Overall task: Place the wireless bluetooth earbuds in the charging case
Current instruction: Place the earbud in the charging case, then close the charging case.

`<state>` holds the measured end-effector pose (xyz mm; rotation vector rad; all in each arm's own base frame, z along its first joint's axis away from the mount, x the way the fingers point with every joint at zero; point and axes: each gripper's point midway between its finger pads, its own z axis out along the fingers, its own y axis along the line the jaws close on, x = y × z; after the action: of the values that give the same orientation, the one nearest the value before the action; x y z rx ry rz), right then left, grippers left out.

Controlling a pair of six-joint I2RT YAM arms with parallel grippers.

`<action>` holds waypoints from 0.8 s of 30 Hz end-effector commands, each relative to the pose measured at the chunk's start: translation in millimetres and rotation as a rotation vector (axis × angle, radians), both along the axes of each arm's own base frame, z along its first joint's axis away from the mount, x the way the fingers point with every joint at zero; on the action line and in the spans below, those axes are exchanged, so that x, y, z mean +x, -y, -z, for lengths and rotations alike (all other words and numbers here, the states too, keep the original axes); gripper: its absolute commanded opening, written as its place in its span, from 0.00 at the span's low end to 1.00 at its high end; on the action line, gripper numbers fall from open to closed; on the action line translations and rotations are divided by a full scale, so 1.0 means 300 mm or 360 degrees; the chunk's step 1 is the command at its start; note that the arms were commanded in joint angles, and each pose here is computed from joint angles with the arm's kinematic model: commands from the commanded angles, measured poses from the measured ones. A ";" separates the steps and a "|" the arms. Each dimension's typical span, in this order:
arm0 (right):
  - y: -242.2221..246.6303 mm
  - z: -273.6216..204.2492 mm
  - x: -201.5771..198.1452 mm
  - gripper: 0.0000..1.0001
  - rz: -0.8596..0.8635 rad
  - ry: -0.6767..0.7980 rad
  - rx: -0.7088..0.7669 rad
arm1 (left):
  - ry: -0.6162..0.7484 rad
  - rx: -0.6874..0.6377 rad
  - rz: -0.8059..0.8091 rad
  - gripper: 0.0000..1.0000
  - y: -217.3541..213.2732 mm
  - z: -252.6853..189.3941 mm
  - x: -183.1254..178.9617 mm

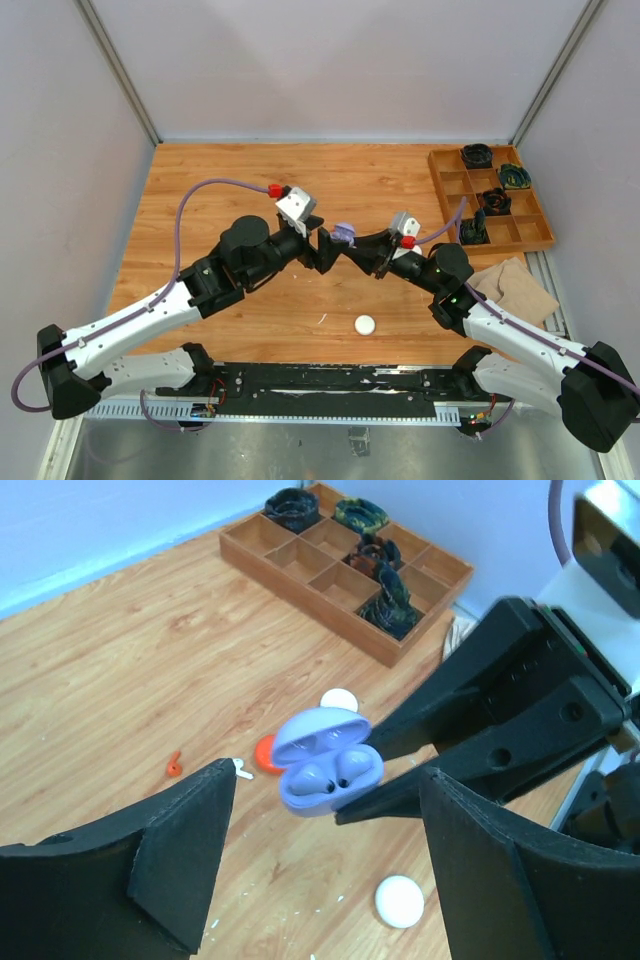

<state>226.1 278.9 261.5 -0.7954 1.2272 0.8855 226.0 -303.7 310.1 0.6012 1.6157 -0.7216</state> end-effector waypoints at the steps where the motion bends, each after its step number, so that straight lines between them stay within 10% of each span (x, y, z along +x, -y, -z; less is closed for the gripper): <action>1: -0.006 -0.047 -0.007 0.06 -0.0042 0.0067 0.0017 | -0.0128 -0.0183 0.0006 0.79 -0.051 -0.076 0.008; 24: -0.070 -0.075 -0.058 0.07 -0.0301 -0.0022 0.0066 | -0.0671 -0.0398 0.0438 0.83 -0.034 0.038 0.032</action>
<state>209.3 297.1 252.2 -0.8976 1.2491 1.0300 243.1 -285.6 296.5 0.4733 1.8194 -1.2129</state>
